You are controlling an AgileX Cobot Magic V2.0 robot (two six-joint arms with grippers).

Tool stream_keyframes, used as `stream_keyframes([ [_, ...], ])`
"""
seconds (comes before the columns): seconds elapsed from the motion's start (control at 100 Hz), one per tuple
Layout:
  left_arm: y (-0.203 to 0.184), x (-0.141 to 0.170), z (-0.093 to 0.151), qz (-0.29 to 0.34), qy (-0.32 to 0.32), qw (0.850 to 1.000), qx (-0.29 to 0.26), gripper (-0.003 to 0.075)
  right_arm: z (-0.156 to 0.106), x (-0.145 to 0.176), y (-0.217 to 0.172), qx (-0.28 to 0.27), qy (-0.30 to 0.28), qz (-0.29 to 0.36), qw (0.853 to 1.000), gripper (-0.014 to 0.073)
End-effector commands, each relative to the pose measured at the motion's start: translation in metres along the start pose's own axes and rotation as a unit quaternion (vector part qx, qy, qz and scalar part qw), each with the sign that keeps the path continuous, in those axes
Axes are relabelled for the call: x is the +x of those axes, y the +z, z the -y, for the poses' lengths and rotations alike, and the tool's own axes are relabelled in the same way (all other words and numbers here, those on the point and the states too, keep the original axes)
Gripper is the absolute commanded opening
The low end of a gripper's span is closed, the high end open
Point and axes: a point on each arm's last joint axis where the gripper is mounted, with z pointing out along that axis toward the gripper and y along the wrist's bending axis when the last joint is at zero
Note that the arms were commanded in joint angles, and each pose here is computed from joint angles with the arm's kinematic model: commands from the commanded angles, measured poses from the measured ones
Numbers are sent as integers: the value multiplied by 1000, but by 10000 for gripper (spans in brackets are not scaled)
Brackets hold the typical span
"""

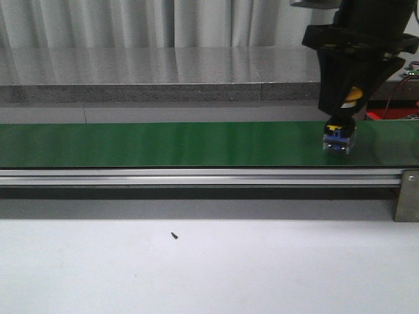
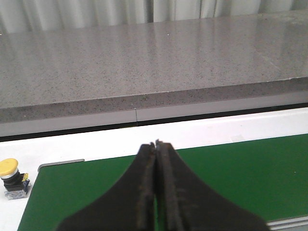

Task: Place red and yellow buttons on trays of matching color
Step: 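Lower the yellow button into the yellow tray and open the right gripper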

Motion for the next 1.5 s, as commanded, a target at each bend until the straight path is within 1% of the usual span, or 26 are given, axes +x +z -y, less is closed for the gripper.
stream_keyframes([
  [0.0, -2, -16, -2, 44, -8, 999, -11, -20, 4, 5, -48, 14, 9, 50, 999, 270],
  [0.15, -2, -16, -2, 44, -8, 999, -11, -20, 16, 22, -86, 29, 33, 75, 996, 270],
  [0.26, -2, -16, -2, 44, -8, 999, -11, -20, 28, 38, -110, 36, 62, 87, 994, 270],
  [0.36, -2, -16, -2, 44, -8, 999, -11, -20, 39, 56, -122, 43, 92, 94, 990, 270],
  [0.48, -2, -16, -2, 44, -8, 999, -11, -20, 54, 83, -124, 47, 141, 93, 985, 270],
  [0.64, -2, -16, -2, 44, -8, 999, -11, -20, 79, 119, -109, 58, 203, 79, 974, 270],
  [0.7, -2, -16, -2, 44, -8, 999, -11, -20, 87, 130, -99, 54, 223, 70, 971, 270],
  [0.84, -2, -16, -2, 44, -8, 999, -11, -20, 102, 148, -81, 42, 267, 81, 959, 270],
  [0.93, -2, -16, -2, 44, -8, 999, -11, -20, 109, 159, -70, 45, 289, 84, 953, 270],
  [1.08, -2, -16, -2, 44, -8, 999, -11, -20, 119, 168, -52, 54, 311, 81, 946, 270],
  [1.49, -2, -16, -2, 44, -8, 999, -11, -20, 140, 170, -6, 45, 335, 42, 940, 270],
])
